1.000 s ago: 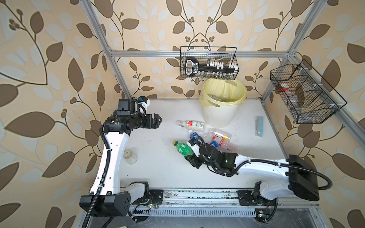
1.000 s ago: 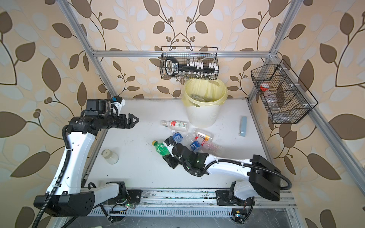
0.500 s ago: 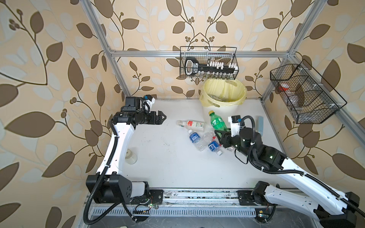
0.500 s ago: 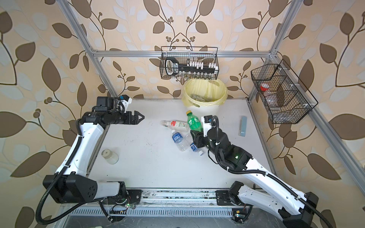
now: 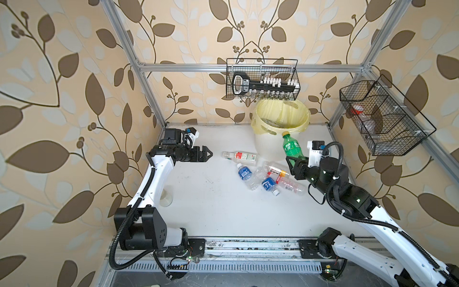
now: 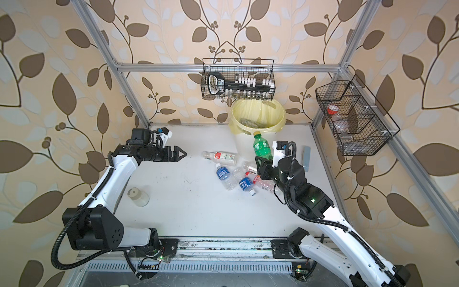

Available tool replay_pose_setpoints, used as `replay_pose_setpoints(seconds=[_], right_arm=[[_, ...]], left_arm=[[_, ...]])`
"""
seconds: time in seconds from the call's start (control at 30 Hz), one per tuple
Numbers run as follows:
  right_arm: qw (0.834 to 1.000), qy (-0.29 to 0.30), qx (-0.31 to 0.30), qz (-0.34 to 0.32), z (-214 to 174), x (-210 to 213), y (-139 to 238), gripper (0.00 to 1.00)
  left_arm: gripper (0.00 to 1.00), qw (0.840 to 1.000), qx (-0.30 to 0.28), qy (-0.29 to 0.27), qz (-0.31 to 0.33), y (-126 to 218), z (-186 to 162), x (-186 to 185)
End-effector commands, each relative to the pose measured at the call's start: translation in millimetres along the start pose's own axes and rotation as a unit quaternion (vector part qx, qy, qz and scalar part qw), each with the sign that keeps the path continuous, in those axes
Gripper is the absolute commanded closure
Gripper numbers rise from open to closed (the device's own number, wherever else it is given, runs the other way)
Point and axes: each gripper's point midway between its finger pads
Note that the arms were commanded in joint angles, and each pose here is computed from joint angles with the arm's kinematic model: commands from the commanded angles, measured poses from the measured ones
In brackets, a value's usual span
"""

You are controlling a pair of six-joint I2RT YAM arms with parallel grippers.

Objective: Throw the plastic bottles in the bin

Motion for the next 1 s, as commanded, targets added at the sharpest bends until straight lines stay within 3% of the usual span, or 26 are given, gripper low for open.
replay_pose_setpoints(seconds=[0.0, 0.17, 0.3, 0.43, 0.5, 0.53, 0.83, 0.97], right_arm=[[1.0, -0.01, -0.016, -0.018, 16.4, -6.9, -1.7, 0.81], [0.999, -0.013, -0.029, -0.043, 65.7, -21.2, -28.3, 0.81], [0.997, -0.016, -0.027, -0.069, 116.1, -47.1, -76.8, 0.78], [0.994, -0.018, 0.023, -0.103, 133.0, -73.9, -124.8, 0.35], [0.994, -0.017, 0.03, -0.104, 135.6, -75.5, -134.5, 0.08], [0.994, -0.018, 0.03, -0.1, 135.7, -74.1, -135.4, 0.0], [0.996, -0.024, -0.021, -0.078, 132.5, -66.9, -74.6, 0.0], [0.997, -0.024, -0.037, -0.067, 114.0, -63.9, -43.8, 0.0]], left_arm=[[0.01, 0.998, -0.029, -0.04, -0.037, 19.4, 3.4, -21.7], [0.01, 0.996, -0.041, -0.053, -0.061, 29.4, 2.3, -34.7], [0.01, 0.996, -0.039, -0.053, -0.064, 35.1, 6.3, -40.6], [0.01, 0.996, -0.037, -0.053, -0.066, 37.5, 7.4, -43.4], [0.01, 0.996, -0.035, -0.054, -0.065, 38.3, 6.2, -43.7], [0.01, 0.996, -0.036, -0.054, -0.063, 38.4, 6.1, -42.7], [0.01, 0.996, -0.015, -0.057, -0.066, 33.4, 1.9, -45.5], [0.01, 0.994, -0.011, -0.068, -0.085, 35.7, -0.1, -54.4]])
Point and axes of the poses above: each gripper's point midway between its finger pads, its own y axis back along the fingers, its own x axis along the line the jaws close on, z = x × y, and after that the axes turned 15 degrees about y, right-handed
